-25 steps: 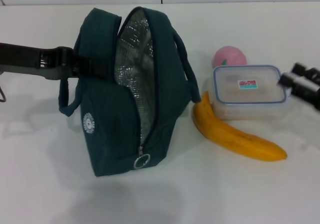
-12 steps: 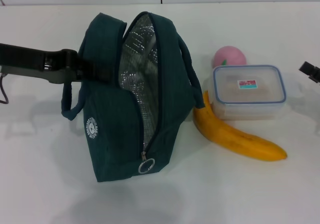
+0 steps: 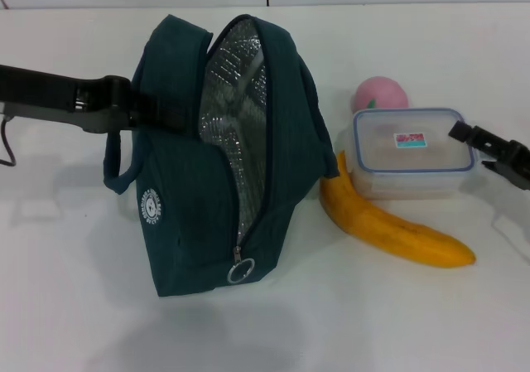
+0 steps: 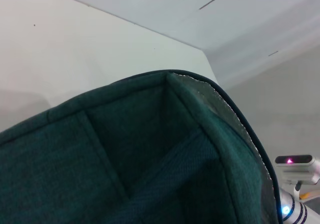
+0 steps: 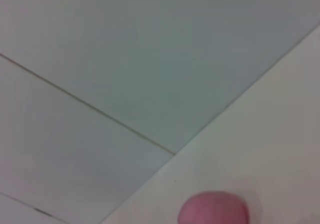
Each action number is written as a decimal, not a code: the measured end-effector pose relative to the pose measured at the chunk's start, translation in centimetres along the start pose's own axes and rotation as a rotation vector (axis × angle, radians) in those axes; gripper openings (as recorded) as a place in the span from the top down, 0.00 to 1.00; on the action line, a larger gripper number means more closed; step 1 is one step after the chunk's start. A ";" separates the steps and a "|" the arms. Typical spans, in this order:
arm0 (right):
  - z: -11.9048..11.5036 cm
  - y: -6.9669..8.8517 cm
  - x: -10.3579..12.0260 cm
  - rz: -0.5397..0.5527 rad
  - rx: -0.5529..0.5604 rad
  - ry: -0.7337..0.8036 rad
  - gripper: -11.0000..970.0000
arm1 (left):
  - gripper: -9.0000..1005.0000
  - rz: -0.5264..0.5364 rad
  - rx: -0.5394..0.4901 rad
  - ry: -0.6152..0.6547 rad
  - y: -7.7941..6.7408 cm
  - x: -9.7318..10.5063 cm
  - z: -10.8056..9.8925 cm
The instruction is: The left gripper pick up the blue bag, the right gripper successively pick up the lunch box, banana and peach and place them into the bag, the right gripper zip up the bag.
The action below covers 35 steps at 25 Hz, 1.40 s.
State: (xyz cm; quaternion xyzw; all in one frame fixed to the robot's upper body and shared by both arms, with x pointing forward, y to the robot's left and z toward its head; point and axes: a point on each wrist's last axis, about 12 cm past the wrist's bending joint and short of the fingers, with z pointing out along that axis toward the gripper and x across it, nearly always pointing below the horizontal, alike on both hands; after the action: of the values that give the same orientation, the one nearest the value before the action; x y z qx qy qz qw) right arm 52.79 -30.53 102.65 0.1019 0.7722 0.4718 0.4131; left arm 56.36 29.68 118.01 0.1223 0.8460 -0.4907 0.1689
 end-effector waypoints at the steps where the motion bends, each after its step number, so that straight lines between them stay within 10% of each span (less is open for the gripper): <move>1: 0.1 0.1 0.1 0.004 -0.001 0.009 0.33 | 0.95 0.001 0.000 0.000 0.0 0.0 0.0; 35: -0.8 0.9 0.8 0.202 -0.106 -0.017 0.40 | 0.95 0.019 -0.016 0.038 -0.1 0.0 0.4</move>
State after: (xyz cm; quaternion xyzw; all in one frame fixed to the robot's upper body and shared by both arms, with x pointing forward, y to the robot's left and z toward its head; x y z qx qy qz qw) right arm 51.49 -30.08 103.13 0.1610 0.7286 0.5502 0.3748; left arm 56.42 29.31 117.90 0.1385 0.8518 -0.4798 0.1583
